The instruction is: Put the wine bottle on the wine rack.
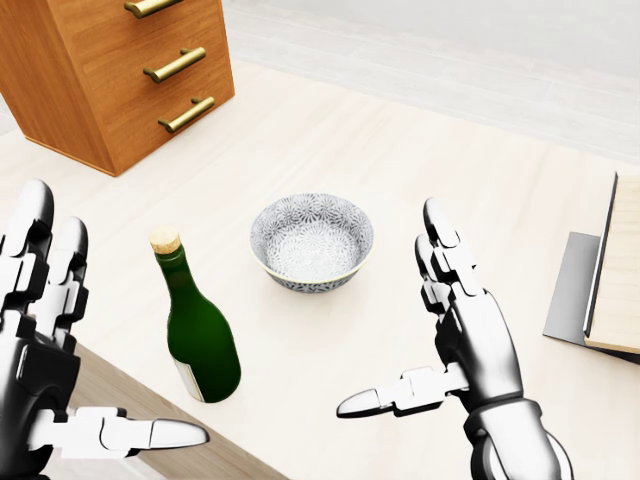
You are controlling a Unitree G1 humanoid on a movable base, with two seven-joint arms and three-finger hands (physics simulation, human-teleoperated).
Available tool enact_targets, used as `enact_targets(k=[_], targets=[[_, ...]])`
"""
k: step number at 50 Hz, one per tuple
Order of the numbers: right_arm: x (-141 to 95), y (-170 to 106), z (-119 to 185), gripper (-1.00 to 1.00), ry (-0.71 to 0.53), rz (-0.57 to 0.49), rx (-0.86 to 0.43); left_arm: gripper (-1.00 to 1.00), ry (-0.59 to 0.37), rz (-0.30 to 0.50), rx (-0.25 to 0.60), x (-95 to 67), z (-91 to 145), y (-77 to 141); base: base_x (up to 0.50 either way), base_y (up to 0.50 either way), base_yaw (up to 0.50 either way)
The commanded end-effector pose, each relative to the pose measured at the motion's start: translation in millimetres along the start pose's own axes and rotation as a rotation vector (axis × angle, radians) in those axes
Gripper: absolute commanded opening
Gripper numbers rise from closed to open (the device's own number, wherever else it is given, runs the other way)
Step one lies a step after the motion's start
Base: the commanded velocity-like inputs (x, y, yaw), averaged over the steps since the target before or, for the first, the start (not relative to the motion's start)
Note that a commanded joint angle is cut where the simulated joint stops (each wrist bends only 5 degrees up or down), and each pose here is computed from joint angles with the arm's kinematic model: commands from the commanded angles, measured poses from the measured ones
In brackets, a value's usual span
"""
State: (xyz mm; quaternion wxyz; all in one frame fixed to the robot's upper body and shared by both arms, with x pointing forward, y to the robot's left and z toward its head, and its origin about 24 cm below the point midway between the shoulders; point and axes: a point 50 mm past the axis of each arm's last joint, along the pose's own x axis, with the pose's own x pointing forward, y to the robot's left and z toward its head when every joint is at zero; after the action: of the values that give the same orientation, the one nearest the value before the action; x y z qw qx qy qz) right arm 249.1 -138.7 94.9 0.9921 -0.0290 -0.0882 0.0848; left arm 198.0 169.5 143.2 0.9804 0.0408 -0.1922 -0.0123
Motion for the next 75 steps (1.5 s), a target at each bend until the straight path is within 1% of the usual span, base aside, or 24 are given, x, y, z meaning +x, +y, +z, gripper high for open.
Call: enact_targets(k=[1, 5, 13, 29, 33, 45, 52, 63, 66, 75], targets=[[1.5, 0.7, -0.3, 1.0, 0.001, -0.001, -0.004, 1.0, 0.02, -0.006, -0.008, -0.4, -4.6, -2.0, 0.0, 0.0, 0.0], [2.6, 0.5, -4.7, 1.0, 0.018, -0.004, 0.006, 1.0, 0.043, -0.005, -0.011, -1.5, -9.5, -1.3, 0.16, 0.1, 0.0], [4.7, 1.9, -4.3, 1.0, 0.016, -0.005, 0.008, 1.0, 0.047, -0.001, -0.011, -2.4, -10.0, 0.4, 0.1, 0.06, 0.0], [8.6, 5.5, -2.8, 1.0, 0.008, 0.004, 0.007, 1.0, 0.023, 0.009, -0.009, -2.6, -4.5, 2.8, 0.0, 0.0, 0.0], [7.4, 8.2, -3.2, 1.0, 0.01, 0.023, 0.011, 1.0, 0.02, 0.008, -0.007, -2.8, -3.7, 2.7, 0.03, 0.02, 0.0], [7.0, 8.4, -2.7, 1.0, 0.008, 0.025, 0.008, 1.0, 0.001, 0.013, -0.005, -3.2, 1.1, 4.7, 0.39, 0.22, 0.0], [7.9, 9.6, -1.1, 1.0, 0.001, 0.03, 0.012, 1.0, -0.017, 0.019, 0.0, -2.2, 4.5, 6.9, 0.06, 0.03, 0.0], [14.0, 16.0, 0.0, 1.0, -0.004, 0.049, 0.005, 1.0, -0.032, 0.03, 0.0, -2.7, 8.0, 10.6, 0.0, 0.0, 0.0], [18.8, 20.1, 4.1, 1.0, -0.022, 0.064, 0.005, 1.0, -0.053, 0.038, 0.002, -4.4, 13.2, 14.0, 0.0, 0.0, 0.0], [31.1, 27.6, 9.6, 1.0, -0.044, 0.088, 0.005, 1.0, -0.074, 0.049, 0.01, -5.5, 18.2, 18.9, 0.0, 0.0, 0.0]])
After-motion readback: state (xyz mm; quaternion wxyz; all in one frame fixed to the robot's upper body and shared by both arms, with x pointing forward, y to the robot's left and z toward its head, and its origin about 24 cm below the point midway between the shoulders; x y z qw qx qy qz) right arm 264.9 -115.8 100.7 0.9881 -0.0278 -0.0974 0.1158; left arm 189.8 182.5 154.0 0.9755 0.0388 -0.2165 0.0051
